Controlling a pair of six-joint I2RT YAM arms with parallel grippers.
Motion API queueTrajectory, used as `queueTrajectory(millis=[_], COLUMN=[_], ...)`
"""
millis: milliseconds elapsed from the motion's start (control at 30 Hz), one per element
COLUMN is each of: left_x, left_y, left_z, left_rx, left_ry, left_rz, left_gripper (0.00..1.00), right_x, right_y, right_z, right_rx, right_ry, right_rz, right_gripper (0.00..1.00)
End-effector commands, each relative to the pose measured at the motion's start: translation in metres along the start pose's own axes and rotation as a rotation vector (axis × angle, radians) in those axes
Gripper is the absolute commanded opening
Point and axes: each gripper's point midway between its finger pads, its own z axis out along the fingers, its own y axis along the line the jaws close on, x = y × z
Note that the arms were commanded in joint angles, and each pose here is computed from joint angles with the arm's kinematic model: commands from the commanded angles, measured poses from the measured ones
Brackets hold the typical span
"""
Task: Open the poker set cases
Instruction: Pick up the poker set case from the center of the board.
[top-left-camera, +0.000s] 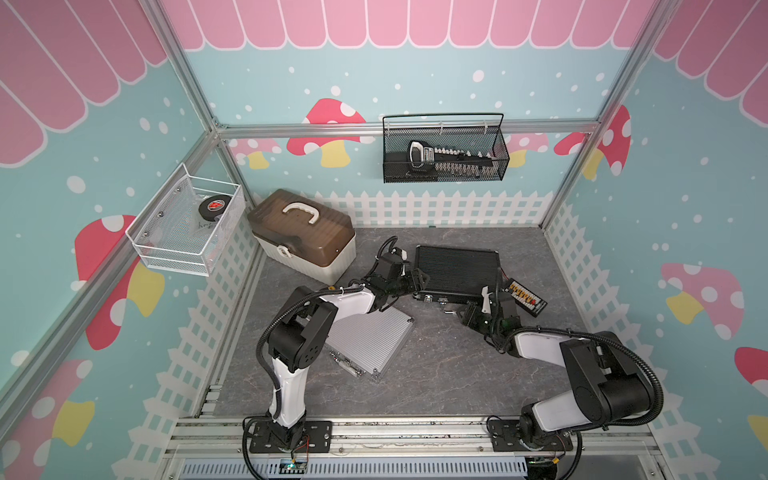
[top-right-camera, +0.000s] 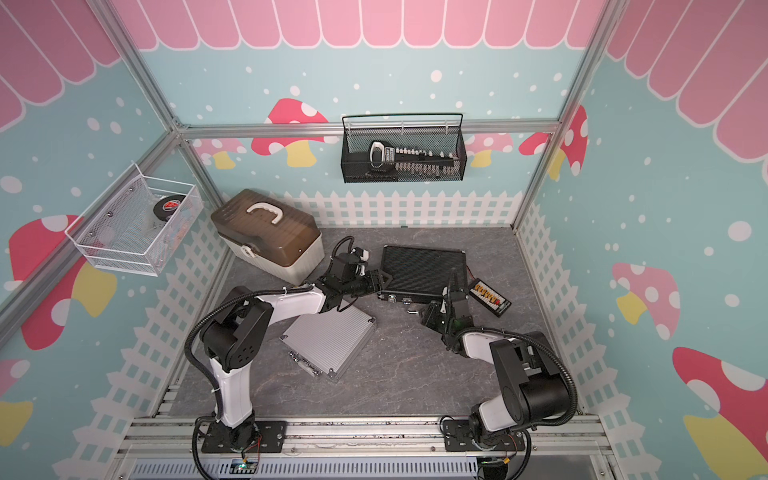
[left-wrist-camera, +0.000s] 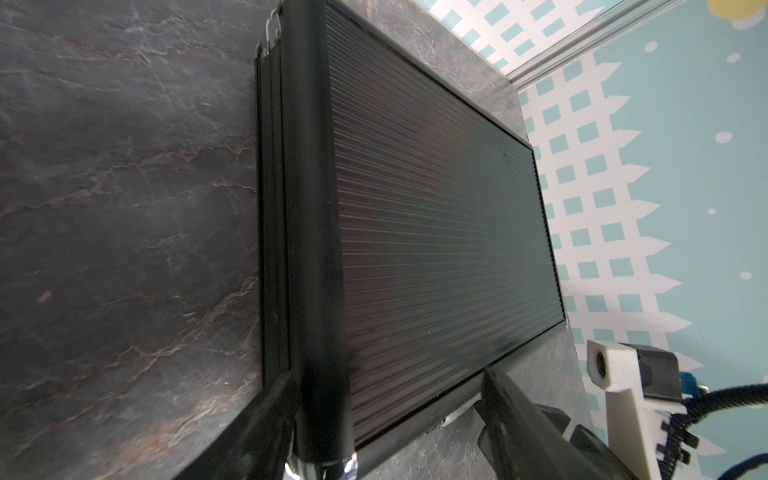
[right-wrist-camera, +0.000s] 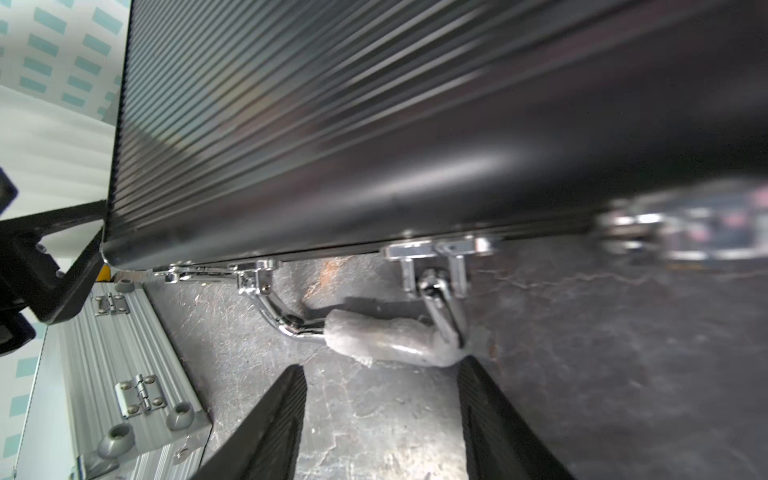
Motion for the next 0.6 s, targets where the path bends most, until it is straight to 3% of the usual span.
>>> queueTrajectory(millis=[0, 133, 300, 567], left_x=[0.012, 0.009, 0.010, 0.015], left_y=[0.010, 0.015, 0.017, 0.020], left_z=[0.005, 0.004, 0.004, 0.012], left_rx=[-0.024, -0.042, -0.048, -0.037], left_ry=[0.035, 0.028, 0.033, 0.061], left_rz=[-0.025, -0.020, -0.022, -0.051], left_gripper=[0.71, 0.71, 0.71, 0.71], right_x=[-0.007, -0.013, -0.022, -0.029], right_y=[-0.006, -0.015, -0.003, 0.011], right_z=[-0.006, -0.009, -0.007, 0.005], right_rx=[0.013, 0.029, -0.047, -0.215], right_ry=[-0.029, -0.046, -0.070, -0.075], right_rz=[-0.018, -0.021, -0.071, -0.050], right_gripper=[0.59, 0.61, 0.61, 0.52])
